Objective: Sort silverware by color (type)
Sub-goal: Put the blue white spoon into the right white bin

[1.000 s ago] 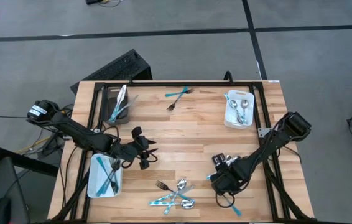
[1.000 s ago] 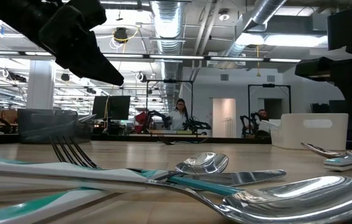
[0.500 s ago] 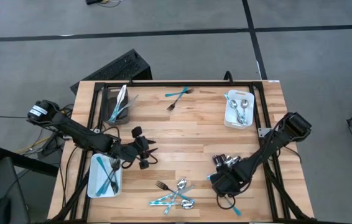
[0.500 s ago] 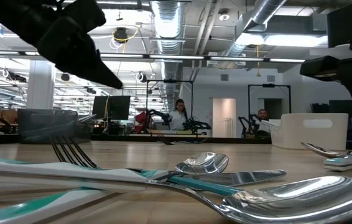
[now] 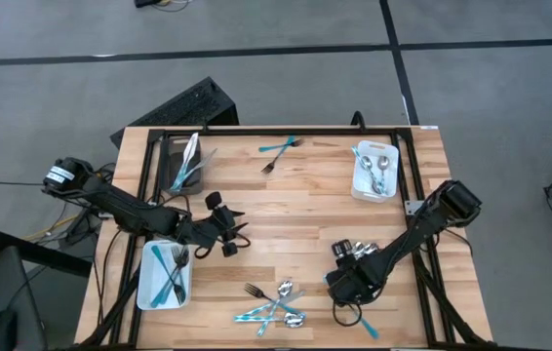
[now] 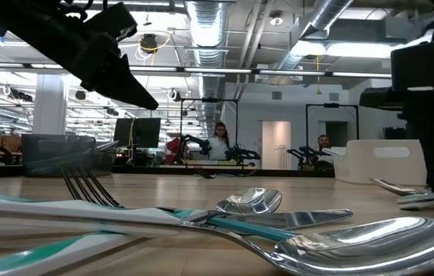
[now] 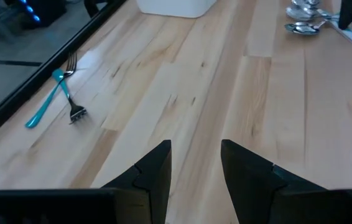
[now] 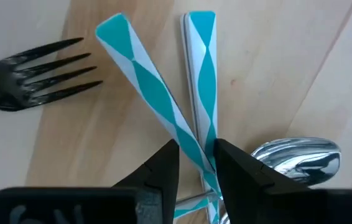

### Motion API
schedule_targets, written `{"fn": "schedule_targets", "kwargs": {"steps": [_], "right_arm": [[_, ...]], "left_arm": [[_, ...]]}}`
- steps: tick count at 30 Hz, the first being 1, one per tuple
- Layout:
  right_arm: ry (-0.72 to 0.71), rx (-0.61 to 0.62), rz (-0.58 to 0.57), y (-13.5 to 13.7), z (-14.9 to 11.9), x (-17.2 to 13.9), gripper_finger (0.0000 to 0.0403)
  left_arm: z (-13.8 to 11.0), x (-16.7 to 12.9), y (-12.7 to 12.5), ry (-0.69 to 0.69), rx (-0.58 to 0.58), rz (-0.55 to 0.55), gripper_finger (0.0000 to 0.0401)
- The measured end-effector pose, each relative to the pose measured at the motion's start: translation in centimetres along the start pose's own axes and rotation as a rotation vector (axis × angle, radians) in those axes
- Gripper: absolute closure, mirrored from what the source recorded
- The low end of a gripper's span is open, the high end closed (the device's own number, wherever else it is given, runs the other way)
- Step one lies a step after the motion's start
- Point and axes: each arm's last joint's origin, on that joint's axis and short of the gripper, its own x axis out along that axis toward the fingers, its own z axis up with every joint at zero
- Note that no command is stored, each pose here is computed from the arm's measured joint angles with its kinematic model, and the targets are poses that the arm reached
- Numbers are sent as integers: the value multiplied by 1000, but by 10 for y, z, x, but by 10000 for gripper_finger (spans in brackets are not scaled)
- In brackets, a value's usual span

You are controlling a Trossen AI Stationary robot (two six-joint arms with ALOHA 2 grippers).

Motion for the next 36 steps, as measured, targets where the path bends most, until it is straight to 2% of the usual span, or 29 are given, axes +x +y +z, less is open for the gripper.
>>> {"fn": "schedule_targets", "kwargs": {"steps": [5, 14, 18, 21, 25, 27, 29, 33, 36], "right_arm": [[9, 10, 13, 1, 1, 1, 289], [-140, 48, 60, -6, 3, -41, 323], [-220, 74, 6, -15, 0, -58, 350], [-296, 119, -94, -27, -5, -75, 376], [-402, 311, -181, -47, -12, -95, 388], [-422, 449, -170, -54, -18, -96, 378], [-404, 554, -152, -58, -23, -90, 351], [-280, 635, -62, -57, -38, -63, 286], [-173, 782, -3, -55, -48, -40, 247]], "left_arm": [[1, 0, 0, -7, 1, -1, 273], [4, 0, -1, -36, 7, -7, 273], [5, 0, -1, -44, 39, -7, 273], [6, 1, 0, -48, 53, 0, 273], [9, 4, 5, -63, 4, 11, 273], [10, 5, 6, -61, -11, -4, 273], [10, 6, 6, -57, -19, -19, 273], [10, 6, 6, -54, -40, -26, 273], [10, 6, 7, -53, -45, -26, 273]]}}
